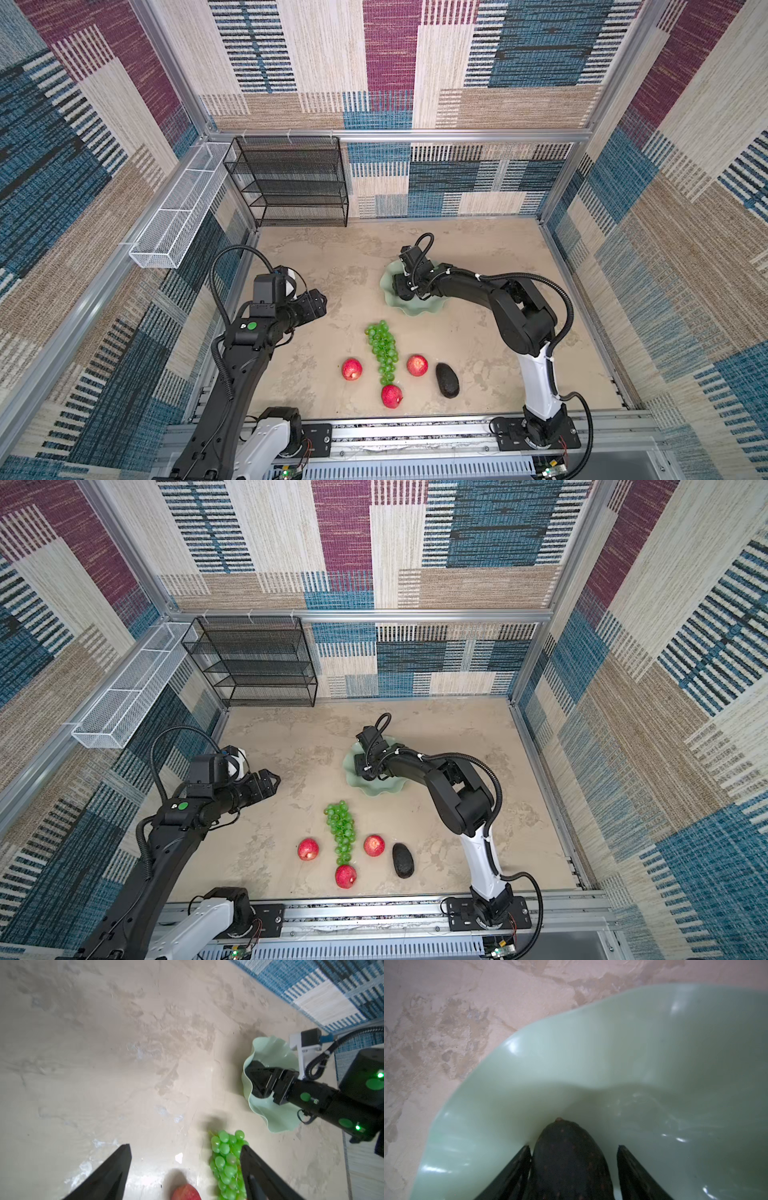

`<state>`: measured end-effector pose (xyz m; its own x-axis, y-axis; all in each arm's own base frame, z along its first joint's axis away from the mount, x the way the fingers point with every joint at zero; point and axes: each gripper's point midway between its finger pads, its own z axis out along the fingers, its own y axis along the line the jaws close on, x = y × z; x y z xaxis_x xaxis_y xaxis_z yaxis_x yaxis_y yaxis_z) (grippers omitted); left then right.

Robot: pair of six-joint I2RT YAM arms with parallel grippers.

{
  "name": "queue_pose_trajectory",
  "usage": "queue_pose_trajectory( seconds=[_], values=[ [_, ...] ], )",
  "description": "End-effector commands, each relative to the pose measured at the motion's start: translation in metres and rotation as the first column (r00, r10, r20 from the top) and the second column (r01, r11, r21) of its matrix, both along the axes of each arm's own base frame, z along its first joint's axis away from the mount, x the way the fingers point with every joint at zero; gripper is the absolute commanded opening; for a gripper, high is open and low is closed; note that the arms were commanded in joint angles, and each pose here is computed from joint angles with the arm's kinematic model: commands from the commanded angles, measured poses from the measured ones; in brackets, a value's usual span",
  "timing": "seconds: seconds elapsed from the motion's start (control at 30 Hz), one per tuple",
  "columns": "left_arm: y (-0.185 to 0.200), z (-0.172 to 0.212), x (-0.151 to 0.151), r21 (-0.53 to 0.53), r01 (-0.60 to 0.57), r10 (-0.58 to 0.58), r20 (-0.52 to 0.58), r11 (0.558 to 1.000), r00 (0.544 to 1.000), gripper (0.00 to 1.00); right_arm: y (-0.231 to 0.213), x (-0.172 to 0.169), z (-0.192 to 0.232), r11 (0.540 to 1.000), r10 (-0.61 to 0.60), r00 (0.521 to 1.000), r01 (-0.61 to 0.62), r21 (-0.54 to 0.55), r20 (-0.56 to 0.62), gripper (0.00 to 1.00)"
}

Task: Place and organize the fake fruits in the fruit bowl
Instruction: 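Place the avocado in the bowl with right gripper while left gripper grasps an apple, then carry the red apple into the bowl with the left gripper and release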

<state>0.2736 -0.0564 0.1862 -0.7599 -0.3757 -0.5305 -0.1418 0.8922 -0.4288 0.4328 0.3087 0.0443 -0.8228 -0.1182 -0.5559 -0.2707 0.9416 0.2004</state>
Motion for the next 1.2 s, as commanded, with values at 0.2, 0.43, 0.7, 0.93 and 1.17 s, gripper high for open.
queue_pose_trajectory(
  seconds=[0.2,0.43,0.7,0.93,1.17],
  values=[
    [-0.049,-0.052,-0.047,-0.031,0.073,-0.078,-0.264,0.997,0.961,0.85,-0.024,0.015,0.097,0.988,-0.100,0.979,0.076,0.134,0.181,0.94],
    [-0.063,-0.090,-0.073,-0.002,0.123,-0.114,-0.386,0.992,0.915,0.85,-0.065,-0.009,0.177,0.977,-0.170,0.924,0.112,0.183,0.342,1.00],
    [-0.078,-0.120,-0.084,0.016,0.189,-0.161,-0.462,0.982,0.872,0.86,-0.092,-0.046,0.179,0.963,-0.216,0.916,0.143,0.228,0.337,1.00],
    [-0.084,-0.140,-0.095,0.041,0.234,-0.180,-0.514,0.971,0.839,0.71,-0.106,-0.060,0.168,0.961,-0.234,0.915,0.166,0.221,0.328,1.00],
    [-0.092,-0.132,-0.091,0.017,0.240,-0.200,-0.496,0.971,0.845,0.58,-0.113,-0.062,0.166,0.959,-0.246,0.910,0.179,0.219,0.333,1.00]
  ],
)
